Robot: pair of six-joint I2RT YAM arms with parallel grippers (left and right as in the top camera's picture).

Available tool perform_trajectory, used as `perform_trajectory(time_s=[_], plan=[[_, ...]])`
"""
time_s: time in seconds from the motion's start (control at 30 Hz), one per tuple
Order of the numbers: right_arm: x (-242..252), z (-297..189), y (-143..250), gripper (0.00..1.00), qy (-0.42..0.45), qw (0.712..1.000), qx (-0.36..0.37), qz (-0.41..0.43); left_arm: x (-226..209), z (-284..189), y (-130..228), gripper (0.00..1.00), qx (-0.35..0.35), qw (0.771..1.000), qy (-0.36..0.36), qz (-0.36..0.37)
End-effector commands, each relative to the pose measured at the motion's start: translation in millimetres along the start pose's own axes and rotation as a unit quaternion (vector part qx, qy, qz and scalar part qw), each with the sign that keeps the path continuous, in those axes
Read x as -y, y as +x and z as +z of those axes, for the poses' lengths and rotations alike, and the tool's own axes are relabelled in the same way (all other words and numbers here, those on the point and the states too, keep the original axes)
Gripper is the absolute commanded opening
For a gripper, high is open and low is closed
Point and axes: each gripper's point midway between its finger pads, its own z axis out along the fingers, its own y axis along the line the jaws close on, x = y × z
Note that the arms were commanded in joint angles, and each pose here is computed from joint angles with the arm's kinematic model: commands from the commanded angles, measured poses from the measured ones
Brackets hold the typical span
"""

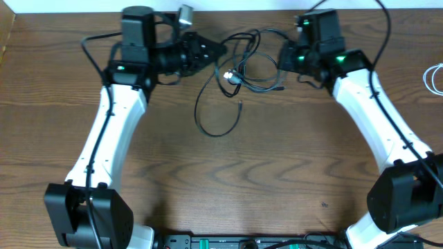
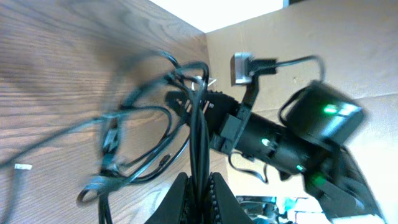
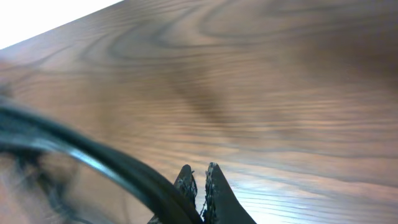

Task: Untangle cables
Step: 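Pull the grippers apart left and right, stretching the black cables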

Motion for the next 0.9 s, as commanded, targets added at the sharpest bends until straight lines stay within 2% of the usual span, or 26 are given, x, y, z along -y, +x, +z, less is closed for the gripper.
perform_trajectory(time_s=[0.0, 0.2, 0.47, 0.7, 0.87], plan=[[61.6, 1.9, 1.8, 0.01, 0.067, 0.997, -0.006, 0.039, -11.0, -29.4, -16.8, 0.08, 0.018, 1.0, 0.01, -0.011], [124.0, 7.8, 30.6, 0.01, 0.087, 0.991, -0.047, 0.093, -39.0, -80.9, -50.7, 0.07, 0.087, 0.996, -0.015, -0.031], [164.2, 11.6, 58.5, 0.01, 0.103, 0.983, -0.071, 0.134, -65.2, -134.3, -76.2, 0.07, 0.156, 0.986, -0.042, -0.05], [162.0, 14.8, 85.9, 0.01, 0.085, 0.983, -0.114, 0.12, -78.8, -163.0, -86.4, 0.07, 0.191, 0.978, -0.057, -0.06], [115.3, 20.4, 96.5, 0.04, -0.037, 0.989, -0.142, 0.008, -73.9, -150.5, -82.3, 0.08, 0.177, 0.981, -0.053, -0.057]])
